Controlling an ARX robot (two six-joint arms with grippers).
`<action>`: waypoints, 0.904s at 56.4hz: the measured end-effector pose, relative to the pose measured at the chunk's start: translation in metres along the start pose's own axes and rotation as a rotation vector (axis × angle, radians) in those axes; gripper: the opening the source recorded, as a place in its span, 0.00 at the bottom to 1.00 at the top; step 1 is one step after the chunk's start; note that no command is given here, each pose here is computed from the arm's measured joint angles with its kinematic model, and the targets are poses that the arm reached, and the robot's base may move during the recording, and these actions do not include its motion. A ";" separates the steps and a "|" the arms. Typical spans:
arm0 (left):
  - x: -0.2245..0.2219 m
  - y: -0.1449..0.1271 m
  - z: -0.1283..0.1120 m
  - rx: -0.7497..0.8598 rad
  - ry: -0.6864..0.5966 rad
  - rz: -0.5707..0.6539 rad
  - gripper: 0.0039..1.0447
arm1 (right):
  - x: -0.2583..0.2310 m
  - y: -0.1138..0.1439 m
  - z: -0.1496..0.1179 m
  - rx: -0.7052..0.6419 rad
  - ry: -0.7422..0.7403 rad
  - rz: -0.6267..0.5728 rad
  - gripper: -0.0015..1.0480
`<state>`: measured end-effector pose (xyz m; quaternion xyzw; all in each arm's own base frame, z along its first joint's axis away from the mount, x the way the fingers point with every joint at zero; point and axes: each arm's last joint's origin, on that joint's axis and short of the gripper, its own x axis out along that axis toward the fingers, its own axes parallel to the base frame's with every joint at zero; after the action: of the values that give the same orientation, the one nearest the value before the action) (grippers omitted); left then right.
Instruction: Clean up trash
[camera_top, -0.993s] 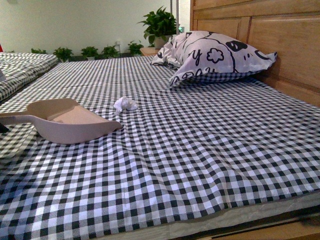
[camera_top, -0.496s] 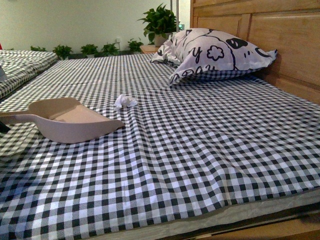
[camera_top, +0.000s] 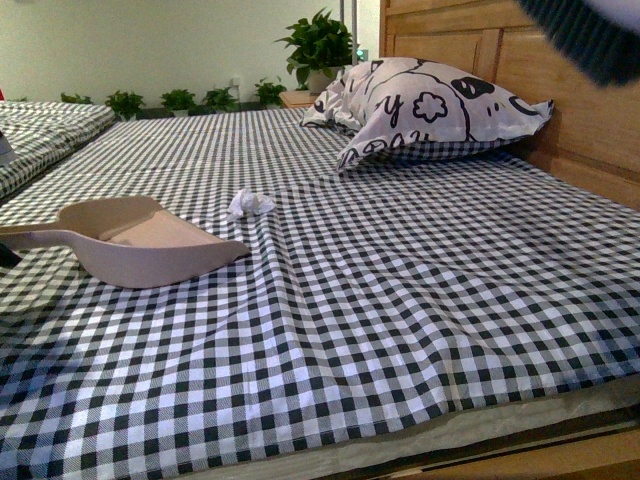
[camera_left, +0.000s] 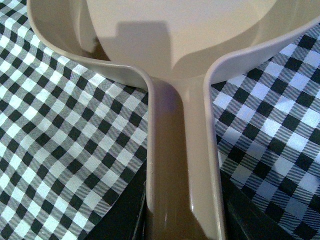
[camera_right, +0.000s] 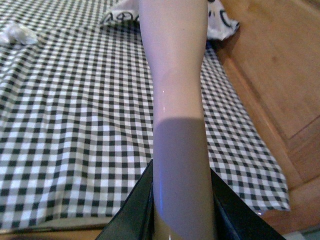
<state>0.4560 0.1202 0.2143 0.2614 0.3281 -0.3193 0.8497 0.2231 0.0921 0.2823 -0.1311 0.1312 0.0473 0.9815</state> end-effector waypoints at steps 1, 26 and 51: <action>0.000 0.000 0.000 0.000 0.000 0.000 0.26 | 0.012 0.001 0.002 0.001 0.015 0.009 0.20; 0.001 0.000 -0.001 0.004 0.000 -0.002 0.26 | 0.211 0.046 0.032 -0.046 0.114 -0.021 0.19; 0.001 0.000 -0.001 0.004 0.001 -0.003 0.26 | 0.269 0.128 0.018 -0.249 0.171 0.041 0.19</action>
<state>0.4564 0.1203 0.2128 0.2625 0.3283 -0.3210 0.8487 0.4702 0.2358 0.1950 -0.2529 0.2100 0.0721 0.9417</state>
